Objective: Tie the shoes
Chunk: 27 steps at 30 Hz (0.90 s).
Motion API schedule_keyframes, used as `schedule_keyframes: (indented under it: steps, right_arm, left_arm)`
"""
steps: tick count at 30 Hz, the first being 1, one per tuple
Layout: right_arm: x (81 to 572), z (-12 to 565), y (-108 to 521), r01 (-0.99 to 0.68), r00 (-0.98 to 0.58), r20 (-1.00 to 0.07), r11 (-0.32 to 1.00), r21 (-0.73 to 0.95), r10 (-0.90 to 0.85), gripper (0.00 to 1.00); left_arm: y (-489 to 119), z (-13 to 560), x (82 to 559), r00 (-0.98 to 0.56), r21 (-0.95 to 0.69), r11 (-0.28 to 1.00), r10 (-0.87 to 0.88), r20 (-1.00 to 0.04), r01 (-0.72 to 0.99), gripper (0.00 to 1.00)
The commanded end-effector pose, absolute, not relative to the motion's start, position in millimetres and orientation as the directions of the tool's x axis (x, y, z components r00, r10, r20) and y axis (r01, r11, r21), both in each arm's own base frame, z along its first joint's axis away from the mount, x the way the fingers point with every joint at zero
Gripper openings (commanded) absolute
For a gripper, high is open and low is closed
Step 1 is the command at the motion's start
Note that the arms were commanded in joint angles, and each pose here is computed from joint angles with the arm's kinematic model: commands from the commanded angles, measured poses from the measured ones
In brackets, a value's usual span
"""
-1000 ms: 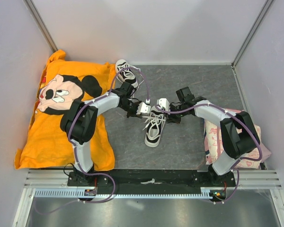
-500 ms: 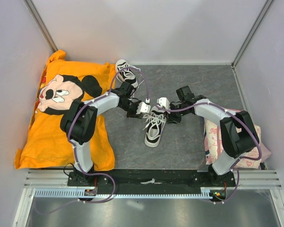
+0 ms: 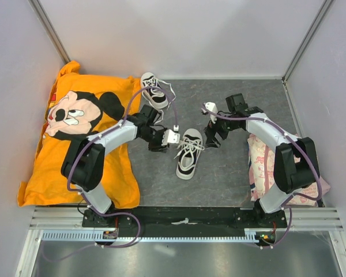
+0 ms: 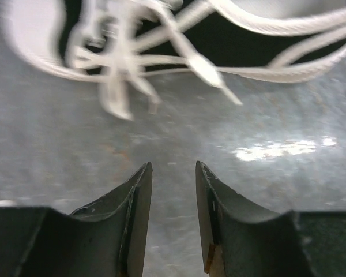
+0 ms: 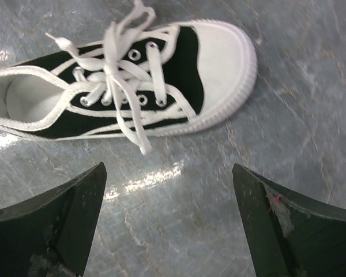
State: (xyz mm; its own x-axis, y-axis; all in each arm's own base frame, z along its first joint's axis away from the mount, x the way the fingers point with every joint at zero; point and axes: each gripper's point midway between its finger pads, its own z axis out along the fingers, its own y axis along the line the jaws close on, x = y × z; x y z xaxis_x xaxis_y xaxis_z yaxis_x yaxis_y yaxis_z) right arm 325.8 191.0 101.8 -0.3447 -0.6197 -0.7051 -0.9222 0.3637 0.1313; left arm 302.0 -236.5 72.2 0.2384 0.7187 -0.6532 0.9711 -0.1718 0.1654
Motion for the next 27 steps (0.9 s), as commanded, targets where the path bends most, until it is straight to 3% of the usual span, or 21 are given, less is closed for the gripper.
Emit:
schedule_keyframes:
  steps: [1, 6, 11, 19, 24, 25, 27]
  right_arm:
    - [325, 125, 180, -0.851, -0.472, -0.710, 0.479, 0.214, -0.523, 0.98]
    - [323, 125, 168, -0.808, -0.526, -0.694, 0.544, 0.227, -0.491, 0.98]
    - [320, 126, 158, -0.766, -0.568, -0.687, 0.596, 0.240, -0.452, 0.98]
    - [320, 139, 154, -0.721, -0.582, -0.714, 0.653, 0.231, -0.390, 0.98]
    - [324, 163, 150, -0.713, -0.539, -0.757, 0.679, 0.176, -0.370, 0.98]
    - [324, 168, 150, -0.707, -0.539, -0.763, 0.684, 0.178, -0.358, 0.98]
    - [324, 178, 150, -0.702, -0.529, -0.777, 0.691, 0.173, -0.342, 0.98]
  left_arm:
    - [-236, 56, 261, 0.156, 0.065, -0.148, 0.768, -0.621, 0.987, 0.43]
    - [-264, 39, 233, 0.121, 0.014, -0.143, 0.783, -0.610, 0.990, 0.41]
    - [-301, 53, 223, 0.110, 0.007, -0.143, 0.733, -0.671, 0.990, 0.41]
    - [-322, 93, 210, 0.076, -0.010, -0.137, 0.607, -0.791, 0.991, 0.46]
    - [-303, 122, 206, -0.020, -0.063, -0.048, 0.620, -0.785, 0.997, 0.48]
    - [-299, 134, 208, -0.061, -0.083, -0.009, 0.603, -0.795, 0.997, 0.51]
    - [-285, 160, 218, -0.146, -0.119, 0.085, 0.556, -0.818, 0.989, 0.77]
